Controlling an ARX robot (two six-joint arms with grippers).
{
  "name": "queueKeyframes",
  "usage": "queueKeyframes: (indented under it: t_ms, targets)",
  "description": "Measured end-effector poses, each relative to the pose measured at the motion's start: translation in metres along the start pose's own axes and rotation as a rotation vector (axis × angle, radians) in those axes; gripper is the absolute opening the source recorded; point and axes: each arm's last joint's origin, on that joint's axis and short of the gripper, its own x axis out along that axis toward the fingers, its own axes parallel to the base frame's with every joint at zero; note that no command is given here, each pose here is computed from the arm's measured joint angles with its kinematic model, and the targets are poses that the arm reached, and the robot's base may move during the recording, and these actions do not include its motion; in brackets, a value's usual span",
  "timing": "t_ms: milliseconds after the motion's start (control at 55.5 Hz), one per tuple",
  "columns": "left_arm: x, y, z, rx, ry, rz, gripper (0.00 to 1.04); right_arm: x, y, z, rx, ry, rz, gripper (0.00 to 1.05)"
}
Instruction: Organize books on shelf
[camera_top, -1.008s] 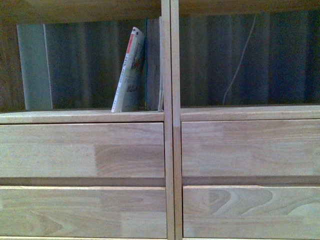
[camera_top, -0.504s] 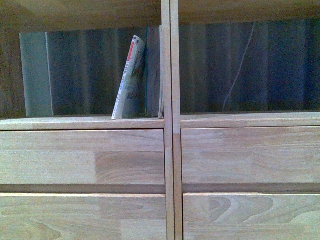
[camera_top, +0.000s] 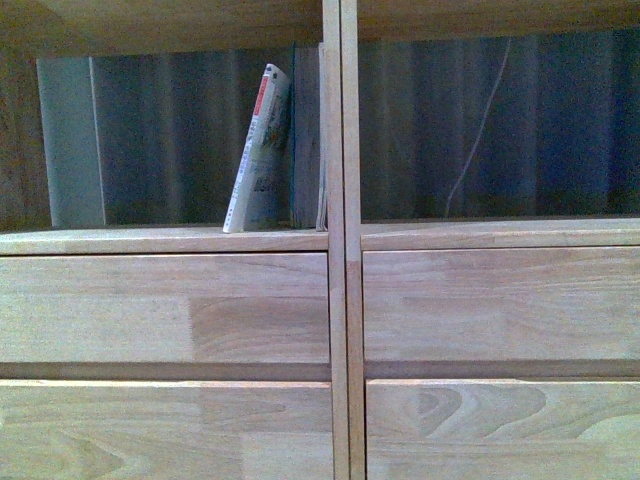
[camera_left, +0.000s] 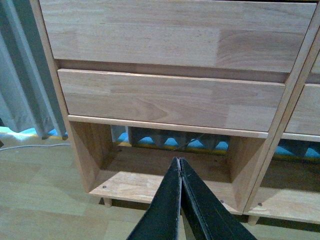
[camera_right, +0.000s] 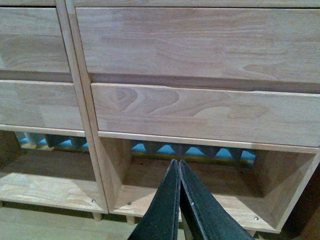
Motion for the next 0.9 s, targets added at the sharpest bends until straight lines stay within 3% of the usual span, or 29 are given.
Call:
queueKeyframes:
  t_ms: [216, 504, 648, 720, 900]
  targets:
    - [-0.0001, 0.0000, 0.0001, 0.000, -0.001, 0.000, 0.05, 0.0000, 0.0000, 0.0000, 0.000, 0.000, 0.000, 0.03]
    - [-0.0001, 0.0000, 0.0001, 0.000, -0.001, 0.000, 0.62, 0.0000, 0.0000, 0.0000, 0.000, 0.000, -0.001, 0.58]
    - [-0.0001, 0.0000, 0.0001, 0.000, -0.001, 0.000, 0.95, 0.0000, 0.0000, 0.0000, 0.000, 0.000, -0.001, 0.90]
    - [-0.0001, 0.0000, 0.0001, 0.002, -0.001, 0.000, 0.98, 0.0000, 0.0000, 0.0000, 0.000, 0.000, 0.000, 0.99]
    - [-0.0001, 0.0000, 0.0001, 0.003, -0.001, 0.000, 0.97, 0.0000, 0.0000, 0.0000, 0.000, 0.000, -0.001, 0.98]
